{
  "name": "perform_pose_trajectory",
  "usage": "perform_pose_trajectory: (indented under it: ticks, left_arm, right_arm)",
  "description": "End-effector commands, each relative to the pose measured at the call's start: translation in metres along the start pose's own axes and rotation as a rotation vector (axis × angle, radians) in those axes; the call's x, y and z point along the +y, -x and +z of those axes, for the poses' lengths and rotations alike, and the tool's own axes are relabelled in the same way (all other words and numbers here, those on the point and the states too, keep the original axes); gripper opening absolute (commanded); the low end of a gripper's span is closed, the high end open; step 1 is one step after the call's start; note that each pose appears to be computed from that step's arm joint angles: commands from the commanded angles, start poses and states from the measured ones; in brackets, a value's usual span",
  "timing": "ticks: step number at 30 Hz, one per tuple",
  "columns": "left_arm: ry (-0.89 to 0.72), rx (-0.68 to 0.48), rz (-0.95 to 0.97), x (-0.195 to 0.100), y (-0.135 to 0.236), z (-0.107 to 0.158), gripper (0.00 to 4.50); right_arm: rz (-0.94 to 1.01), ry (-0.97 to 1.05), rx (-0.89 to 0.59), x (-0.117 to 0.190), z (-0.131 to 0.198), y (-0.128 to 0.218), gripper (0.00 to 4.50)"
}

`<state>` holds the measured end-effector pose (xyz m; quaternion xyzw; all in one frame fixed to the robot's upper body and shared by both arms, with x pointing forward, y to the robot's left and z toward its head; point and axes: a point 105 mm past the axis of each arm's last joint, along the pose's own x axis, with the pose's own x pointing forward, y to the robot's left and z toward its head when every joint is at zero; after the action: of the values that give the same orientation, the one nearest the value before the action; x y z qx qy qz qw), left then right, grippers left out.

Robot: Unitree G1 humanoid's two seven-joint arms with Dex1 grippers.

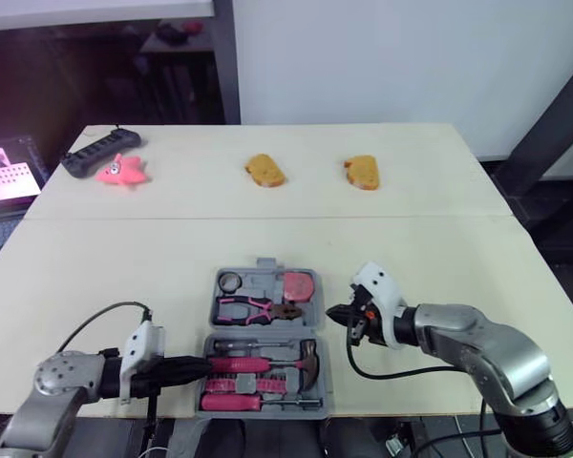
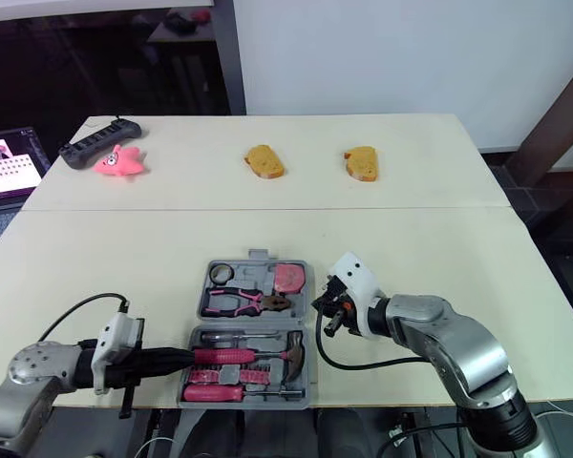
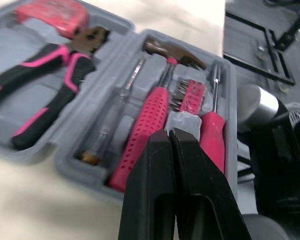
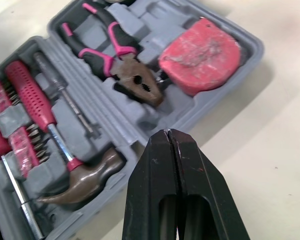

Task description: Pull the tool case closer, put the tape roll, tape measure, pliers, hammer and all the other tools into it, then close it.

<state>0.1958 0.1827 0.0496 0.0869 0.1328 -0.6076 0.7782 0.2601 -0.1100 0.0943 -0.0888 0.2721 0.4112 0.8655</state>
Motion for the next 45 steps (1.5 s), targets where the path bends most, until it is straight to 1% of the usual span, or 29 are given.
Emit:
perform_pose_trajectory:
  ticks: [1,3,6,9,11,12,14,15,16,18,19,20,23,25,31,34,38,41,45]
  left_arm:
    - [-0.022,0.029,-0.022,-0.005,-0.002,-0.009,0.1]
    - [-0.028,0.048,-0.024,-0.006,-0.005,-0.015,0.1]
    - [-0.029,0.03,-0.02,-0.005,-0.013,-0.015,0.1]
    - [-0.041,0.064,-0.007,-0.002,-0.017,-0.02,0.1]
    - [-0.044,0.091,-0.006,-0.001,-0.016,-0.025,0.0]
    - [-0.043,0.105,-0.003,-0.001,-0.015,-0.027,0.0]
    - [-0.046,0.125,-0.012,-0.001,-0.014,-0.029,0.0]
    - [-0.047,0.132,-0.014,-0.001,-0.014,-0.03,0.0]
    - [-0.05,0.138,-0.017,-0.002,-0.014,-0.03,0.0]
    - [-0.056,0.144,-0.024,-0.002,-0.015,-0.03,0.0]
    - [-0.057,0.143,-0.024,-0.002,-0.016,-0.029,0.0]
    - [-0.058,0.141,-0.024,-0.002,-0.016,-0.029,0.0]
    - [-0.064,0.144,-0.03,-0.002,-0.018,-0.028,0.0]
    - [-0.067,0.145,-0.03,-0.003,-0.018,-0.027,0.0]
    - [-0.08,0.151,-0.024,-0.001,-0.018,-0.025,0.0]
    - [-0.084,0.157,-0.022,0.0,-0.017,-0.026,0.0]
    - [-0.093,0.167,-0.018,0.001,-0.016,-0.027,0.0]
    - [-0.093,0.17,-0.019,0.001,-0.016,-0.028,0.0]
    - [-0.096,0.172,-0.018,0.003,-0.015,-0.027,0.0]
  right_arm:
    - [0.008,0.011,-0.019,0.003,0.007,0.001,0.0]
    - [0.008,0.004,-0.019,0.003,0.009,0.001,0.0]
    - [0.004,-0.018,-0.01,0.002,0.01,-0.001,0.0]
    - [-0.014,-0.039,0.003,-0.002,0.01,-0.003,0.0]
    - [-0.032,-0.067,0.018,-0.007,0.01,-0.004,0.55]
    - [-0.046,-0.091,0.019,-0.01,0.01,-0.004,0.94]
    - [-0.059,-0.171,0.024,-0.017,0.012,-0.006,1.88]
    - [-0.069,-0.225,0.03,-0.021,0.012,-0.007,2.26]
    - [-0.069,-0.271,0.033,-0.023,0.013,-0.009,2.85]
    - [-0.054,-0.33,0.033,-0.024,0.015,-0.013,3.81]
    - [-0.038,-0.36,0.024,-0.023,0.018,-0.016,4.36]
    - [-0.029,-0.387,0.021,-0.023,0.019,-0.019,4.45]
    - [-0.032,-0.48,0.049,-0.028,0.013,-0.03,4.45]
    - [-0.04,-0.513,0.053,-0.033,0.01,-0.037,4.45]
    - [-0.009,-0.614,0.058,-0.034,0.006,-0.055,4.45]
    - [0.07,-0.707,-0.028,-0.029,0.02,-0.062,4.45]
    - [0.172,-0.841,-0.138,-0.025,0.037,-0.061,4.45]
    - [0.19,-0.9,-0.173,-0.029,0.038,-0.058,4.45]
    - [0.274,-0.963,-0.225,-0.025,0.045,-0.05,4.45]
